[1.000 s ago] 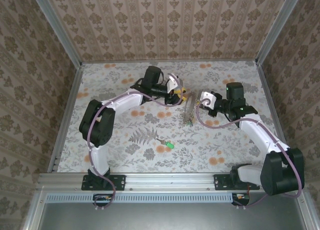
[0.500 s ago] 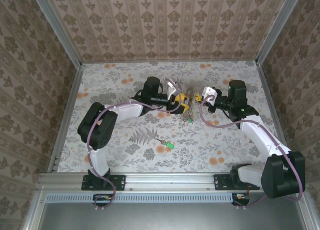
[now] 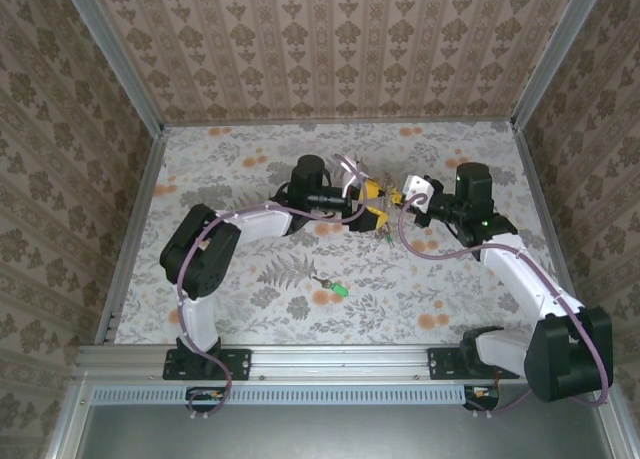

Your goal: Put the keys on the keyring

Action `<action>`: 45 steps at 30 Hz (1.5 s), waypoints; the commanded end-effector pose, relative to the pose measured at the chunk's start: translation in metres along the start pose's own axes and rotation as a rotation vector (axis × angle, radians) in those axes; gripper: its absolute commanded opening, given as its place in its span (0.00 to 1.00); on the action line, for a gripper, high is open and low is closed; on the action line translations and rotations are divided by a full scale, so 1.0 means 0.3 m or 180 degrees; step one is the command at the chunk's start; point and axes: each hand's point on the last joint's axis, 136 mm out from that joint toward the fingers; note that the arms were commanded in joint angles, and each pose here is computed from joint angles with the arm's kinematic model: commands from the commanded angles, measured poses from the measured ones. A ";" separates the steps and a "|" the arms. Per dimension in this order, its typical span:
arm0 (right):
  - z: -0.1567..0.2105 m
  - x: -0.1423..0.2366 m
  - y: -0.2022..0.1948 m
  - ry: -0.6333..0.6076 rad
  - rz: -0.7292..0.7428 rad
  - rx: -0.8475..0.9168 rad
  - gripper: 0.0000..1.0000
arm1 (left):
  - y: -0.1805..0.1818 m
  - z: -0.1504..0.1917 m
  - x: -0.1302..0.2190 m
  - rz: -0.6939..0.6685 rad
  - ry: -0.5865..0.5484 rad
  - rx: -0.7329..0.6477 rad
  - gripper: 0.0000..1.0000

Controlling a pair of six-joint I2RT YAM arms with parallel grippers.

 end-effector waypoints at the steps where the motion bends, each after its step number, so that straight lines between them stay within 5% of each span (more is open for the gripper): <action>1: -0.043 0.009 -0.008 -0.0094 0.0094 0.0066 0.00 | 0.021 -0.009 -0.025 -0.0072 -0.0037 0.0057 0.97; 15: -0.077 0.016 -0.035 -0.0220 0.0263 0.0075 0.00 | 0.074 0.043 -0.025 -0.0259 -0.0014 0.0169 0.90; 21: -0.106 0.015 -0.020 -0.0363 0.0179 0.0062 0.00 | 0.048 0.041 -0.043 -0.0083 -0.0107 0.0118 0.77; 26: -0.119 0.012 0.000 -0.0449 0.0075 0.0092 0.00 | 0.013 0.027 -0.071 0.0119 -0.0180 -0.0016 0.77; 37: -0.085 0.008 0.027 -0.0306 -0.0078 0.0186 0.00 | 0.019 0.016 -0.035 -0.0032 -0.0266 -0.0118 0.36; 45: -0.077 0.016 0.061 -0.0220 -0.0331 0.0292 0.01 | -0.001 0.002 -0.009 -0.0077 -0.0257 -0.0150 0.23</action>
Point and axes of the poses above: each hand's point on the last joint's axis, 136 mm out from that joint toward the fingers, its own x axis back along the fingers, its own y axis along the line the jaws close on, z = x × y, and after that the axes turned 3 degrees about x, right-handed
